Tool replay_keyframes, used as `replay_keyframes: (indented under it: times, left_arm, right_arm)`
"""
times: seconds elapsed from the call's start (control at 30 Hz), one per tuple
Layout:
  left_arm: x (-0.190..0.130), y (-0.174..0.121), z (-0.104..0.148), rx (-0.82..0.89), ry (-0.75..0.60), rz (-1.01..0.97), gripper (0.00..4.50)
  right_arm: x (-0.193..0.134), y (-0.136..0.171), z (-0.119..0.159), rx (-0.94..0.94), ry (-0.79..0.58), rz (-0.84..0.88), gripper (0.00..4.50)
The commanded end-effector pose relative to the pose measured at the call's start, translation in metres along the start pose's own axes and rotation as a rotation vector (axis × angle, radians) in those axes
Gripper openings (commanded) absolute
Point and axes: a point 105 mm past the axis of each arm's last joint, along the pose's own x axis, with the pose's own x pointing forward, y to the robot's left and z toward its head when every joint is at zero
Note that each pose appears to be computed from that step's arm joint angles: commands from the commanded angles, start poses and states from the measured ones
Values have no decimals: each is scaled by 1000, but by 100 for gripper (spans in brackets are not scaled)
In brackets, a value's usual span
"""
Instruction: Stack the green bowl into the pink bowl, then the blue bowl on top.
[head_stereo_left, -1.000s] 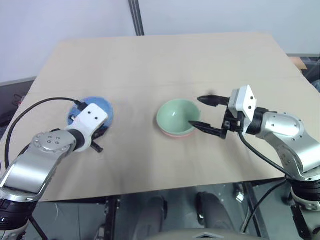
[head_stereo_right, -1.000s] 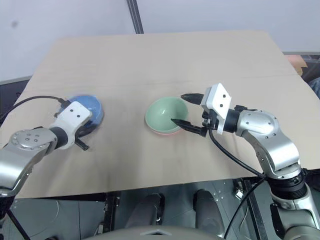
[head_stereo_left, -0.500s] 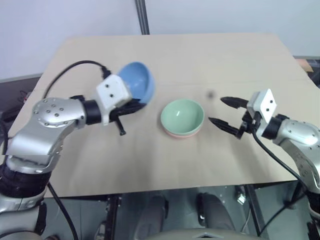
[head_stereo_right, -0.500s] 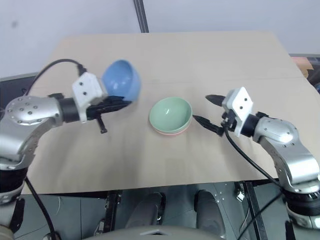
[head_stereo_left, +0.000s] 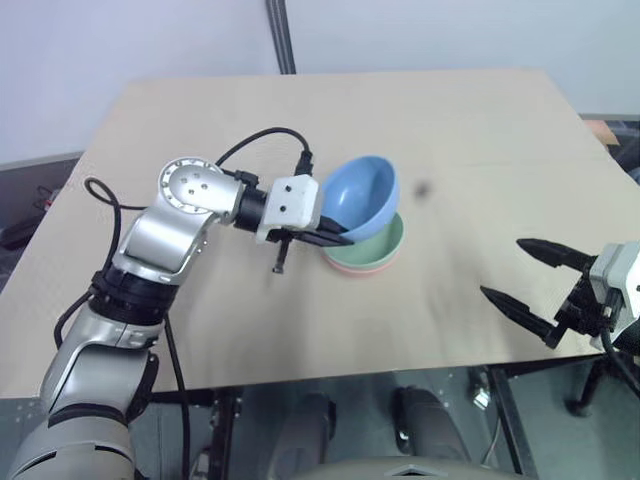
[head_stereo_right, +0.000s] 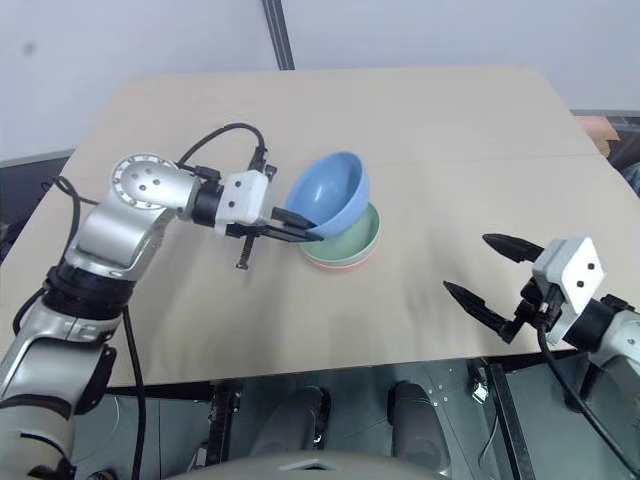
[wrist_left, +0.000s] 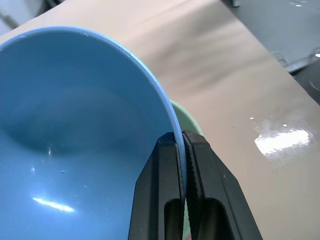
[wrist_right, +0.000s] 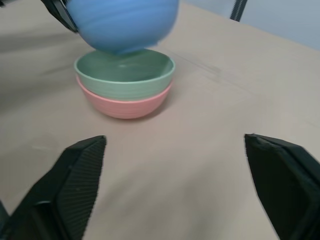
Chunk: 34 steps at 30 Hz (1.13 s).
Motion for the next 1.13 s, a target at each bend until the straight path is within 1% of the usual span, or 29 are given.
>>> replay_keyframes:
  times: [0.03, 0.1, 0.17, 0.2, 0.23, 0.27, 0.3, 0.37, 0.43, 0.47, 0.57, 0.67, 0.73, 0.77, 0.8, 0.87, 0.9, 0.97, 1.13]
  left_arm:
    - [-4, 3, 6, 63, 3, -30, 0]
    - [-3, -1, 4, 37, 4, -65, 0]
    - [-1, -4, 2, 14, 8, -89, 71]
    - [1, -4, 3, 13, 2, -86, 90]
    - [2, -2, 4, 10, -11, -65, 140]
    - [2, 3, 6, 6, -26, -29, 173]
    - [1, 6, 7, 3, -36, 5, 218]
    - [-6, 11, 11, -20, -59, 63, 218]
    - [-21, 16, 15, -75, -114, 180, 218]
    - [-29, 16, 14, -115, -132, 231, 218]
    - [-50, 10, 8, -221, -209, 375, 218]
    - [-67, -5, -7, -353, -201, 494, 218]
    - [-76, -22, -11, -437, -238, 527, 269]
    - [-79, -31, -15, -471, -228, 532, 301]
    - [-79, -38, -17, -491, -218, 532, 340]
    - [-84, -47, -24, -537, -191, 598, 432]
    - [-86, -53, -33, -561, -147, 638, 445]
    - [-89, -67, -41, -611, -111, 670, 445]
    - [-92, -92, -43, -656, -85, 680, 445]
  right_arm:
    - [-1, -1, 21, -97, -63, -38, 447]
    - [0, -4, 23, -116, -66, -59, 447]
    - [0, -4, 22, -112, -58, -57, 450]
    - [1, -4, 21, -110, -54, -57, 450]
    - [1, -4, 20, -111, -52, -59, 450]
    - [2, -4, 20, -113, -49, -60, 450]
    - [3, -4, 19, -114, -48, -62, 450]
    - [5, -6, 18, -118, -44, -71, 450]
    - [10, -10, 13, -139, -26, -106, 450]
    - [13, -11, 12, -133, -40, -119, 450]
    - [25, -8, 11, -121, -96, -68, 450]
    - [34, -11, 4, -118, -99, -40, 450]
    - [38, -8, -2, -75, -88, 32, 450]
    - [39, -7, -4, -59, -86, 63, 450]
    - [39, -8, -6, -45, -85, 79, 450]
    - [39, -13, -10, -54, -68, 91, 450]
    - [39, -17, -12, -62, -57, 85, 450]
    - [34, -22, -16, -64, -34, 82, 450]
    - [17, -25, -20, -40, 22, 90, 450]
